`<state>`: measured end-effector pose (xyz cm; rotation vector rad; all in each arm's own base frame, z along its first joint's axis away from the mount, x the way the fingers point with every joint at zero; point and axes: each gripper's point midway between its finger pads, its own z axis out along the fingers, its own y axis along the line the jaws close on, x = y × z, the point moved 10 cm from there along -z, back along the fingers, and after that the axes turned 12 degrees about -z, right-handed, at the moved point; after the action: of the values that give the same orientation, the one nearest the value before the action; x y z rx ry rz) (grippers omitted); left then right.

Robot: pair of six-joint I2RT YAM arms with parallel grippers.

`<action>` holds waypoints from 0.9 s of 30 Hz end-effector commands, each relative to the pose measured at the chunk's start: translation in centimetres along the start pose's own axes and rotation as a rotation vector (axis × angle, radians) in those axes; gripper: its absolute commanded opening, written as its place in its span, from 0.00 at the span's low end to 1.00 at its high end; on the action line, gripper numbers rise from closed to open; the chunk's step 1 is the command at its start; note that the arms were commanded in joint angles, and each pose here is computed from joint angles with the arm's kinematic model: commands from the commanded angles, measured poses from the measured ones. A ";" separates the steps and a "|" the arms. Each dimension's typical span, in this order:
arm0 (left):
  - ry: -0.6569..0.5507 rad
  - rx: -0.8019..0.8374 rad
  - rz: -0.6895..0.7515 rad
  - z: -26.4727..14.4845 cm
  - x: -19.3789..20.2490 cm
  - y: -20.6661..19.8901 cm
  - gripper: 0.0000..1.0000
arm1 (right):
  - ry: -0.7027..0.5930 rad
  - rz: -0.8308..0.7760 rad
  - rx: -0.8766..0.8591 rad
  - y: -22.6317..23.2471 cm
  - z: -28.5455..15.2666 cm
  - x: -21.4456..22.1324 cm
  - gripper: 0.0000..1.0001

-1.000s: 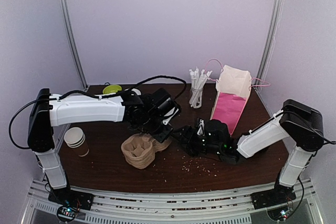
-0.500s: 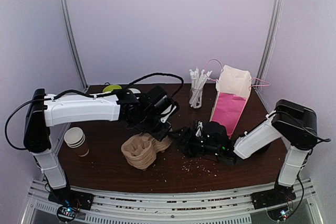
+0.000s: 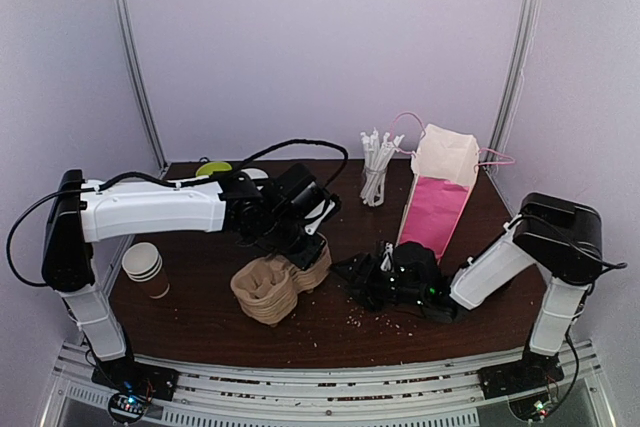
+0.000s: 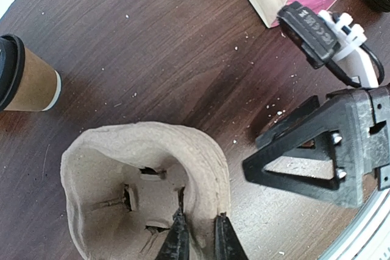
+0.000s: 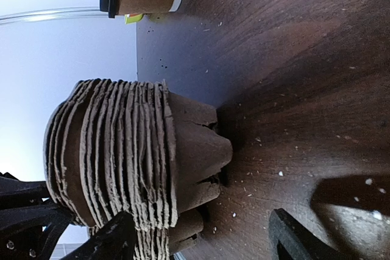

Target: Pack the takeout coffee

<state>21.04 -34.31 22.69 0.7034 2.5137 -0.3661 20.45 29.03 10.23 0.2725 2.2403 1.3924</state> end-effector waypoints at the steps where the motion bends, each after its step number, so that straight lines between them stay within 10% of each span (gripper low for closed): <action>1: -0.065 0.057 -0.026 -1.5 -0.9 -0.3 0.00 | -0.074 -0.046 -0.090 2.0 -1.5 -1.0 0.78; 27: -0.043 0.111 -0.027 -1.1 -0.4 -0.7 0.00 | -0.038 -0.015 -0.191 3.5 1.0 -1.2 0.69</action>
<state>20.82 -34.50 22.48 0.7182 2.5168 -0.4219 21.42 30.63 13.19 0.2091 2.0776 1.5383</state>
